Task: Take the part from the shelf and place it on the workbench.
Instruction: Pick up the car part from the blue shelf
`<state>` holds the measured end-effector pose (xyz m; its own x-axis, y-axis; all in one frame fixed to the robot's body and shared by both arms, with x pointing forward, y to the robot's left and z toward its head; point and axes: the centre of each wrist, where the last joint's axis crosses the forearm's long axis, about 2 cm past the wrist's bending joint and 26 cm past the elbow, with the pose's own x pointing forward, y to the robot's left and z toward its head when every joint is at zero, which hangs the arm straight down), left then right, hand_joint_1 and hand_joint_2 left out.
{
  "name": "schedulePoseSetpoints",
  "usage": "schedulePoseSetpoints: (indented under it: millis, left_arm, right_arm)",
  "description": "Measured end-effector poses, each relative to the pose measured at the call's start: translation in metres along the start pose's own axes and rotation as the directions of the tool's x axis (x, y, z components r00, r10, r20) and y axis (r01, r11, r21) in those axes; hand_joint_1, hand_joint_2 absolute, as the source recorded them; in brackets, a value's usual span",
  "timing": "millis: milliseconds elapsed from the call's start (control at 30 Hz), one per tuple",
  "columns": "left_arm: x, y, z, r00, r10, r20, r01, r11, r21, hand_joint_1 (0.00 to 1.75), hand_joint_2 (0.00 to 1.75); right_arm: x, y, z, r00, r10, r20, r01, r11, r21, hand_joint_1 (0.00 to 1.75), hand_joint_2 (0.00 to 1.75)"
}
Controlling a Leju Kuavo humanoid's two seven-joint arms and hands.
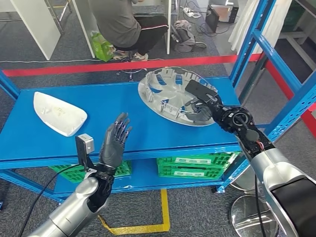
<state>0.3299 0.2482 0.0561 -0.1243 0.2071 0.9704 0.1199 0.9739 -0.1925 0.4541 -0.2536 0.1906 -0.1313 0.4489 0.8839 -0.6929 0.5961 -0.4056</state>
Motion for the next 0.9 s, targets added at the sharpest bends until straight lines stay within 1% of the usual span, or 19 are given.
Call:
schedulePoseSetpoints:
  millis: [200,367,733,833,900]
  left_arm:
    - [0.000,0.000,0.000,1.000,-0.006,0.001,0.006,1.000,-0.007,0.00,0.00]
    - [0.000,0.001,0.000,1.000,-0.004,0.005,0.004,1.000,-0.009,0.00,0.00]
    - [0.000,0.001,0.000,1.000,0.001,0.016,-0.001,1.000,-0.018,0.00,0.00]
    - [0.000,0.001,0.000,1.000,0.002,0.017,-0.002,1.000,-0.019,0.00,0.00]
    - [0.000,0.001,0.000,1.000,0.004,0.020,-0.003,1.000,-0.024,0.00,0.00]
  right_arm:
    - [0.016,-0.005,-0.002,0.996,-0.050,0.074,0.054,0.997,-0.050,1.75,1.75]
    - [0.023,-0.010,0.000,0.987,-0.092,0.132,0.103,0.992,-0.080,1.75,1.75]
    - [0.038,-0.024,0.005,0.958,-0.132,0.255,0.176,0.972,-0.155,1.75,1.75]
    - [0.042,-0.029,0.007,0.952,-0.136,0.273,0.187,0.968,-0.170,1.75,1.75]
    - [0.044,-0.032,0.009,0.952,-0.136,0.274,0.190,0.965,-0.181,0.89,1.75]
